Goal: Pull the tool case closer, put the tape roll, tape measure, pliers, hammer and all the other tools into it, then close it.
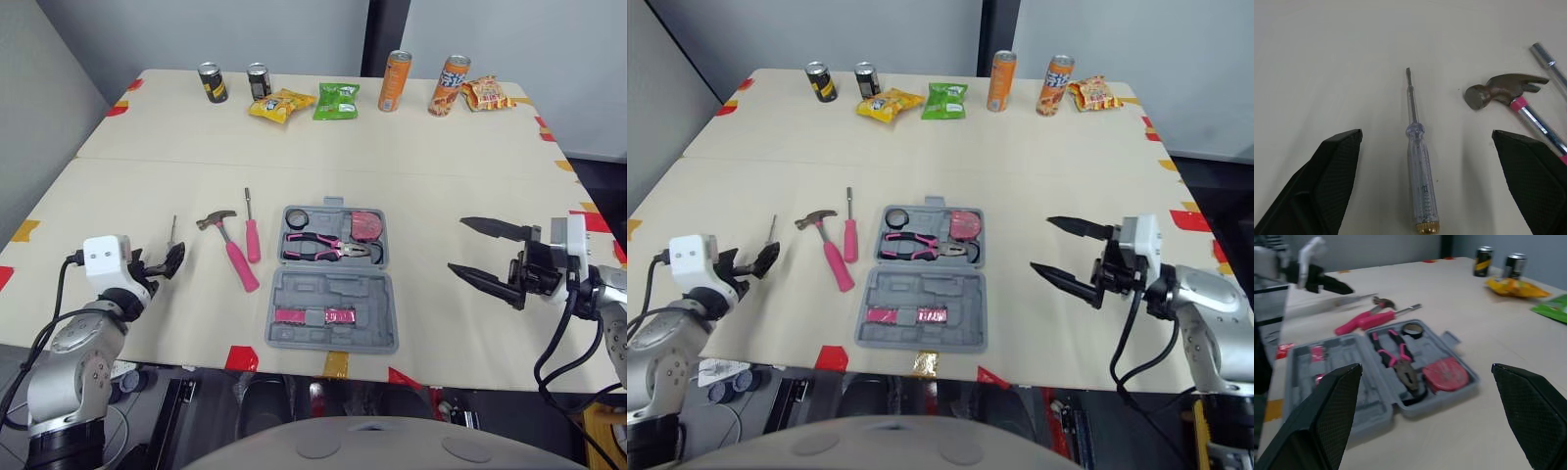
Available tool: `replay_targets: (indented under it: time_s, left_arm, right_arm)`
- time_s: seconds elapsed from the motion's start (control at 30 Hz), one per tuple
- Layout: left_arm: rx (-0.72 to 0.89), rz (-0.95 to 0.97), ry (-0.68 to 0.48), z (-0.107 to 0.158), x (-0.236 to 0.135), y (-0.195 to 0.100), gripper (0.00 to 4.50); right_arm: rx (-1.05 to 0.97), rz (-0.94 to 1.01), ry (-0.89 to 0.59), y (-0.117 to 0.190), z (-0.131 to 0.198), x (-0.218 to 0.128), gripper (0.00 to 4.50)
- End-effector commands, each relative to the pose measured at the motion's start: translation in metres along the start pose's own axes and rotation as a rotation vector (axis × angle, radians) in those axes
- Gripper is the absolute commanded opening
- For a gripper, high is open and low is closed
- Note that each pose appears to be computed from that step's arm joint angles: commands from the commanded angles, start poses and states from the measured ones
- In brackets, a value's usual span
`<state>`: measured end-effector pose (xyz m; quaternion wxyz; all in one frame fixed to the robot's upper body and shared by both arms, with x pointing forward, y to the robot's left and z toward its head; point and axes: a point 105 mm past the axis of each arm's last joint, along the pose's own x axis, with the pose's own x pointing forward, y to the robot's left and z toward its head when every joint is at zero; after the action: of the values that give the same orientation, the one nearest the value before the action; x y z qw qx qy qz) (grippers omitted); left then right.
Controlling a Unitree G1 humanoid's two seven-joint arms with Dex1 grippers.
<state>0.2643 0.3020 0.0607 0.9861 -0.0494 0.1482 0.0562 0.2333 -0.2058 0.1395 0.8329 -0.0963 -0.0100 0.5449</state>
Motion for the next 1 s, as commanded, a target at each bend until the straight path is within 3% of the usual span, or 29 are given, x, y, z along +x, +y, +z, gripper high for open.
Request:
replay_targets:
  time_s: [0.03,0.23,0.67,1.0]
  left_arm:
    - [0.034,0.031,-0.037,0.014,0.005,-0.006,4.50]
    - [0.000,0.034,-0.030,0.010,0.018,-0.023,4.50]
    - [0.037,0.119,-0.013,-0.004,0.016,0.000,4.50]
    - [0.038,0.094,0.001,-0.013,0.023,-0.003,4.50]
  right_arm:
    - [-0.070,0.099,0.014,0.003,0.009,0.005,4.48]
    - [-0.119,0.179,-0.024,0.004,0.024,0.022,4.48]
    - [-0.125,0.241,-0.076,0.015,0.034,0.035,4.48]
    - [-0.115,0.222,-0.090,0.009,0.032,0.037,4.48]
